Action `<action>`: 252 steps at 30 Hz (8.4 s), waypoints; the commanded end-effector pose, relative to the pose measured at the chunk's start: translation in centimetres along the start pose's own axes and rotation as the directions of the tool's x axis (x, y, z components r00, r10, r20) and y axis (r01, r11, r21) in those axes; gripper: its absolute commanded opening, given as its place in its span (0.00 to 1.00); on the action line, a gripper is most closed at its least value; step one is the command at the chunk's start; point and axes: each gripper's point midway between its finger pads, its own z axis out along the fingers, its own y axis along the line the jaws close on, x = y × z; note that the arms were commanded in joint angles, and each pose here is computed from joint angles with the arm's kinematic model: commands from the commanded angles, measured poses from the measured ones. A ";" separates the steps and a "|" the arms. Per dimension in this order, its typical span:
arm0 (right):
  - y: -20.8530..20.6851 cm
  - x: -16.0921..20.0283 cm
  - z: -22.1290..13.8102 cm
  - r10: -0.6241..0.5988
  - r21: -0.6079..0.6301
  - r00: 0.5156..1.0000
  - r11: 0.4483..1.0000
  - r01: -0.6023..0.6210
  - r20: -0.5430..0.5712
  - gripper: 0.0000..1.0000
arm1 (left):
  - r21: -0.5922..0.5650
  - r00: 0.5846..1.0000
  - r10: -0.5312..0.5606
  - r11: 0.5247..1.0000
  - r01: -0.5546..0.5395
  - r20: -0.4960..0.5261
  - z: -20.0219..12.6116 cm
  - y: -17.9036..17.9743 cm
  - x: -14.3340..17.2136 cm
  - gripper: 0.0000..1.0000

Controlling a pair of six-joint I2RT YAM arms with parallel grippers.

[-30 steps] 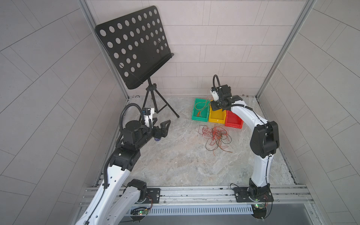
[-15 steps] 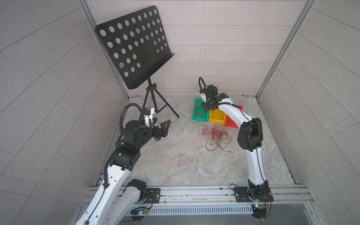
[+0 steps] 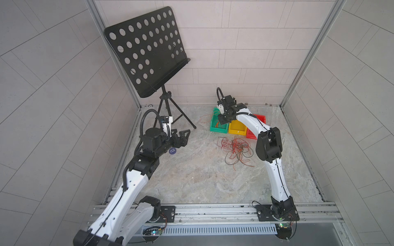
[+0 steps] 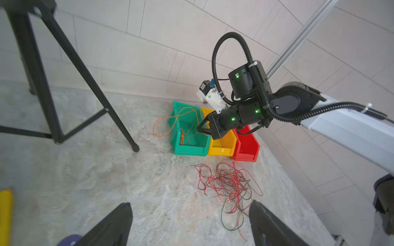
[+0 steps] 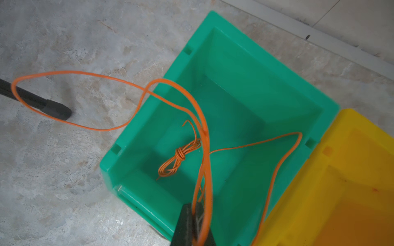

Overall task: Untangle and sort cables by color
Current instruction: Place the cable in the bin, then adjust the cable in the bin, then adjust the bin at the center of the board, then untie the cable.

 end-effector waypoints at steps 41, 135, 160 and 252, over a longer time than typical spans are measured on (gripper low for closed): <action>0.8 0.1 -2.2 0.054 -0.112 0.997 0.992 -0.048 0.048 0.00 | -0.209 0.967 -0.234 0.955 0.210 -0.098 30.1 9.9 2.4 0.66; -10.5 6.4 -12.3 0.276 0.053 0.950 0.957 -0.286 0.145 0.69 | -0.222 0.975 0.025 0.972 -0.075 -0.221 35.3 -0.5 5.3 0.41; -10.5 7.0 -13.9 0.281 0.033 0.947 0.957 -0.289 0.154 0.72 | -0.101 0.979 -0.037 0.995 0.018 -0.200 34.3 -2.4 2.2 0.72; -1.6 14.6 -16.5 0.231 -0.159 0.973 0.960 -0.229 -0.003 0.00 | 0.146 0.993 -0.049 0.987 0.064 -0.104 16.9 -2.2 2.3 0.92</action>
